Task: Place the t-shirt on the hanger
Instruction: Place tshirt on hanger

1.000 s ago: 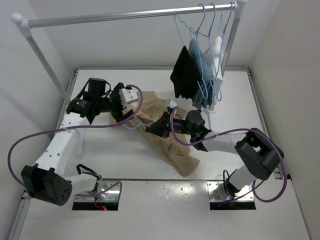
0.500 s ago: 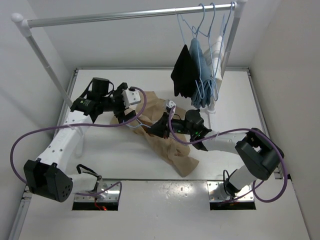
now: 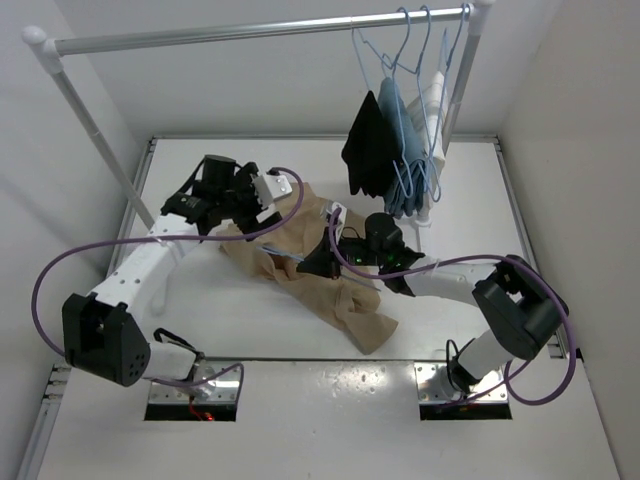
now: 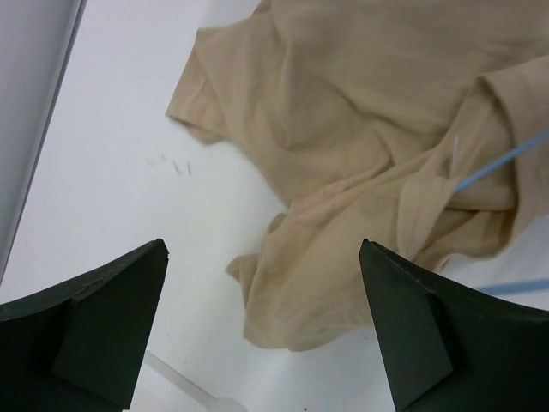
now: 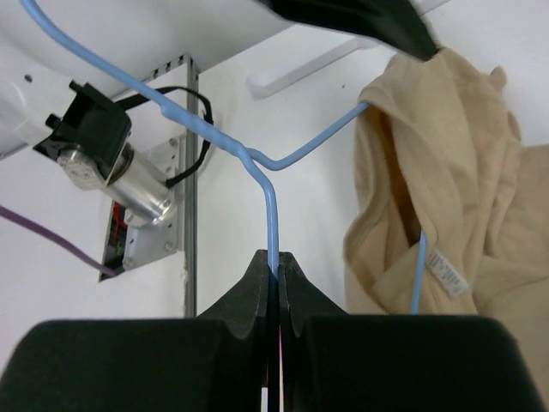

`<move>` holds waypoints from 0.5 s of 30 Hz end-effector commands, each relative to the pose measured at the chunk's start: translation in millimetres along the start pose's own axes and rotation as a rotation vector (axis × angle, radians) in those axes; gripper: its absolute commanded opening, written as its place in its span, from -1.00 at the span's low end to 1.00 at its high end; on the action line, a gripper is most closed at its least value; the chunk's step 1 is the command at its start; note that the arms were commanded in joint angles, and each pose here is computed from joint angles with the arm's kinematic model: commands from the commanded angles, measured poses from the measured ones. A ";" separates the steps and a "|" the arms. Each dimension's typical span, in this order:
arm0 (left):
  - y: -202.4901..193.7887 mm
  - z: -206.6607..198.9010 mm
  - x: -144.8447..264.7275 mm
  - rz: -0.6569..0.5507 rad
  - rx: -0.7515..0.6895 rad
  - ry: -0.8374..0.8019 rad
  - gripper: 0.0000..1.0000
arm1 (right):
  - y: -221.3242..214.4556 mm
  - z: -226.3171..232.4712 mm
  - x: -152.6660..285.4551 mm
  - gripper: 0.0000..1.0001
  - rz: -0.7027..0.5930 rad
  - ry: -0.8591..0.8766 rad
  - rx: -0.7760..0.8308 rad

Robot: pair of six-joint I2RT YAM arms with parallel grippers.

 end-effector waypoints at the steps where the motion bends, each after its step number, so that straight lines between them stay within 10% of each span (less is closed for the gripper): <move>1: 2.0 19.3 -3.1 0.060 0.019 0.133 1.00 | 13.3 5.7 -1.2 -1.00 -0.025 0.059 0.066; 15: -12.8 38.1 11.2 0.052 0.110 0.191 0.85 | -12.4 -5.7 -1.7 -1.00 -0.062 0.007 0.038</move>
Point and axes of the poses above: each gripper's point midway between its finger pads, its own x axis back along the fingers, its own z axis along the line the jaws close on, y = z × x, the point moved 9 cm from there along x, back along the fingers, and after that the axes turned 2 degrees about -x, right-handed, at the moved point
